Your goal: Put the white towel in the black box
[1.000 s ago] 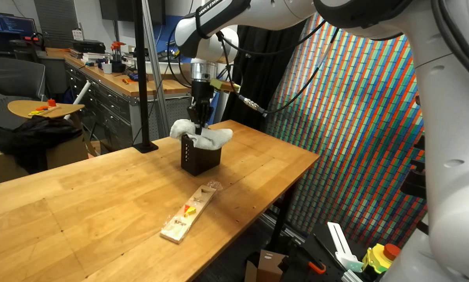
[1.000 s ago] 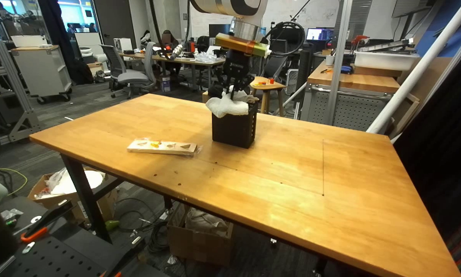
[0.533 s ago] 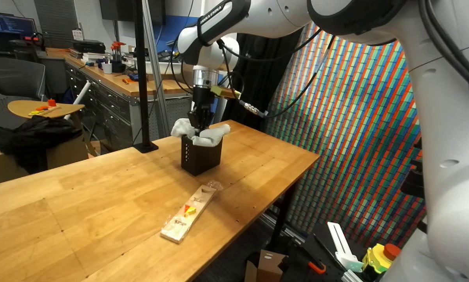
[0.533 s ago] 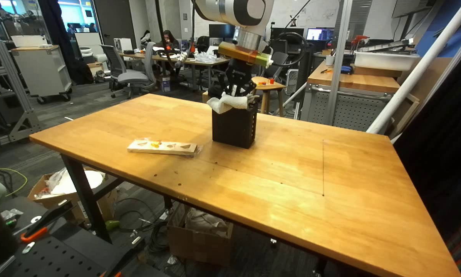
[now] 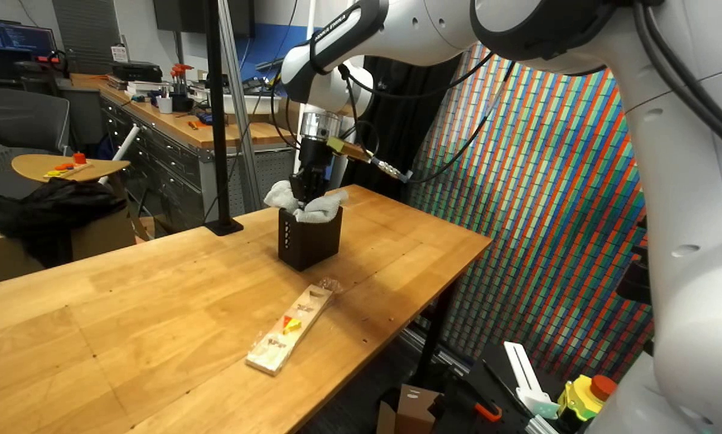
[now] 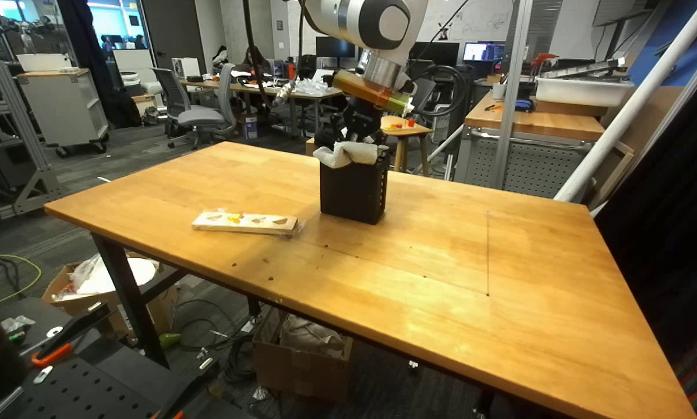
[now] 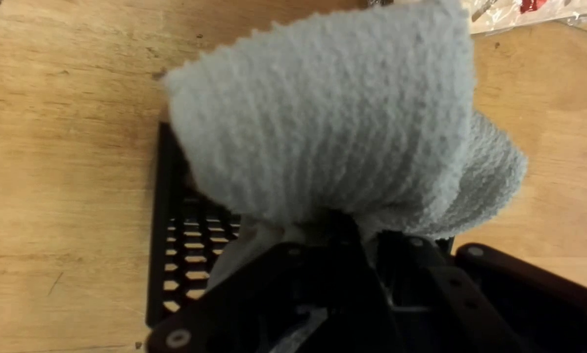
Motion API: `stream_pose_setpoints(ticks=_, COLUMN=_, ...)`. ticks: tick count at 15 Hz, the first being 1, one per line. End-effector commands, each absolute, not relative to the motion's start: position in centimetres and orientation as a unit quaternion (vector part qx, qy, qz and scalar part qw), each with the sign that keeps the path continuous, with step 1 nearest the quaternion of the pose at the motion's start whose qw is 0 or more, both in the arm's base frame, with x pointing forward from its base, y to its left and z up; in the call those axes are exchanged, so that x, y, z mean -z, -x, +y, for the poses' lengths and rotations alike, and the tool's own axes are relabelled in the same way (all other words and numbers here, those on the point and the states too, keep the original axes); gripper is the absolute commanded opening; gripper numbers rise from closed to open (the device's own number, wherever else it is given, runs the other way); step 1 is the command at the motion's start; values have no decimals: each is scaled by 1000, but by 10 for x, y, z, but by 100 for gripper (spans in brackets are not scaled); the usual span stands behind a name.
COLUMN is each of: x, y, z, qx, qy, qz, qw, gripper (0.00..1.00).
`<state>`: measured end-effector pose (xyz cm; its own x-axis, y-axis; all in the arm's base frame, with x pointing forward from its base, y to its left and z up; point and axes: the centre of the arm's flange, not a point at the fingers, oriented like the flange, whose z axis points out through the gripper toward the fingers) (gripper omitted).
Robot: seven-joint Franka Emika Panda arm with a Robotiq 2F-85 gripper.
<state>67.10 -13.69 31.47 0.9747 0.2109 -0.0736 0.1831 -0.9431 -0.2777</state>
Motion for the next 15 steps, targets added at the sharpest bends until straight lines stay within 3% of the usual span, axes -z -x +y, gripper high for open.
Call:
stream_pose_setpoints(ticks=1, x=-273, y=-666, z=-131, qx=-72, qy=976, qz=-114, qw=169, gripper=3)
stream_pose_setpoints(ticks=11, x=-265, y=-661, z=-120, qx=-103, qy=964, qz=-142, qw=198, gripper=4)
stream_pose_setpoints(ticks=12, x=-270, y=-659, z=-119, qx=-102, qy=965, qz=-141, qw=196, gripper=39)
stream_pose_setpoints(ticks=13, x=-276, y=-656, z=-119, qx=-99, qy=967, qz=-137, qw=192, gripper=40)
stream_pose_setpoints(ticks=15, x=-289, y=-651, z=-118, qx=-91, qy=970, qz=-132, qw=184, gripper=53)
